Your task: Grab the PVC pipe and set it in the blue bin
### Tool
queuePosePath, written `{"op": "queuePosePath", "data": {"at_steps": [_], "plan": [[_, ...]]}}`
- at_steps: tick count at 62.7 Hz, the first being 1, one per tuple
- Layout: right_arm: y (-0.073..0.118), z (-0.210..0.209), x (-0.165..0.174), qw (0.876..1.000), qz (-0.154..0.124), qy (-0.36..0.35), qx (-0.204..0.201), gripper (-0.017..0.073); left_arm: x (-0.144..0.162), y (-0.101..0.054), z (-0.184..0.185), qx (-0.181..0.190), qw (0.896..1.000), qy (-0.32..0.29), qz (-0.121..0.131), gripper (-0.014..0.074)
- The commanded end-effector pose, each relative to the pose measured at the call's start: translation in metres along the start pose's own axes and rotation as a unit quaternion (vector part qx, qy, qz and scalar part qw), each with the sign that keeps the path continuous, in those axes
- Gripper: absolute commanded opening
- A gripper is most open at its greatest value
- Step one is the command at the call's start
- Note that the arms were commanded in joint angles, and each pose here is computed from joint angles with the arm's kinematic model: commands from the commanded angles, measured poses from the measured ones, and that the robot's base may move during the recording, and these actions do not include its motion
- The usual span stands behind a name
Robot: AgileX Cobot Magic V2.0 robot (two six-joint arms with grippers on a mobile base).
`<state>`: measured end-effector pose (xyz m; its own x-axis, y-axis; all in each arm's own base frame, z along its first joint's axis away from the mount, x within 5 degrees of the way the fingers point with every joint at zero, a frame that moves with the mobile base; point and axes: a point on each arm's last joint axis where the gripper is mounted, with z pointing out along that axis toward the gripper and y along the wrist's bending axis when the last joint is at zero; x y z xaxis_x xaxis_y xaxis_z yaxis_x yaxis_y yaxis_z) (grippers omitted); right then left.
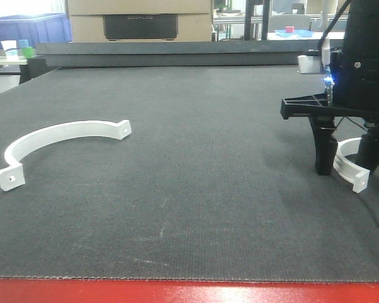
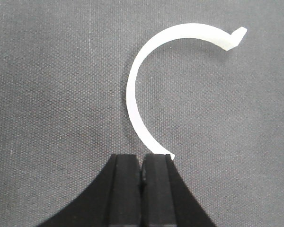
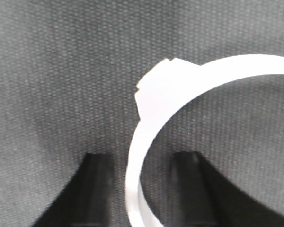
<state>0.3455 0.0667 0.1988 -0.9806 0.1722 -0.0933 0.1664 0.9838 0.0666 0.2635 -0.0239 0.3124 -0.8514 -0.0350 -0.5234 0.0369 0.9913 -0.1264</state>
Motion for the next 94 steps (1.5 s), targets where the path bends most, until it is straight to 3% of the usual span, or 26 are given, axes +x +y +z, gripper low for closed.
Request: {"op": "queuePosePath", "data": {"at_steps": [1, 24, 35, 46, 63, 77, 90, 94], "plan": [[0.001, -0.001, -0.001, 1.0, -0.001, -0.003, -0.001, 0.0125, -0.003, -0.001, -0.002, 0.007, 1.0, -0.01, -0.007, -0.0111], [0.001, 0.004, -0.001, 1.0, -0.001, 0.003, 0.002, -0.0169, -0.003, -0.003, -0.002, 0.019, 1.0, -0.01, -0.018, -0.0111], [0.0, -0.011, 0.002, 1.0, -0.001, -0.005, -0.002, -0.0169, 0.003, -0.005, -0.003, 0.03, 0.999, 0.023, -0.026, -0.0111], [-0.006, -0.047, 0.013, 0.999, -0.013, -0.031, 0.005, -0.0169, 0.012, -0.006, -0.004, 0.036, 0.996, 0.073, 0.037, -0.0111], [-0.011, -0.102, 0.032, 0.994, -0.024, -0.104, -0.018, -0.0169, -0.012, -0.007, -0.006, 0.035, 0.999, 0.028, 0.029, -0.0111], [-0.012, -0.115, 0.037, 0.992, -0.023, -0.123, -0.027, -0.0169, -0.04, -0.002, 0.028, 0.006, 0.997, 0.074, 0.031, -0.0111], [-0.012, -0.116, 0.033, 0.989, -0.025, -0.142, -0.031, -0.0169, -0.059, -0.017, 0.067, -0.016, 0.991, 0.106, 0.085, -0.0111], [-0.011, -0.116, 0.032, 0.988, -0.025, -0.146, -0.032, -0.0169, -0.064, -0.018, 0.078, -0.021, 0.99, 0.11, 0.084, -0.0111]]}}
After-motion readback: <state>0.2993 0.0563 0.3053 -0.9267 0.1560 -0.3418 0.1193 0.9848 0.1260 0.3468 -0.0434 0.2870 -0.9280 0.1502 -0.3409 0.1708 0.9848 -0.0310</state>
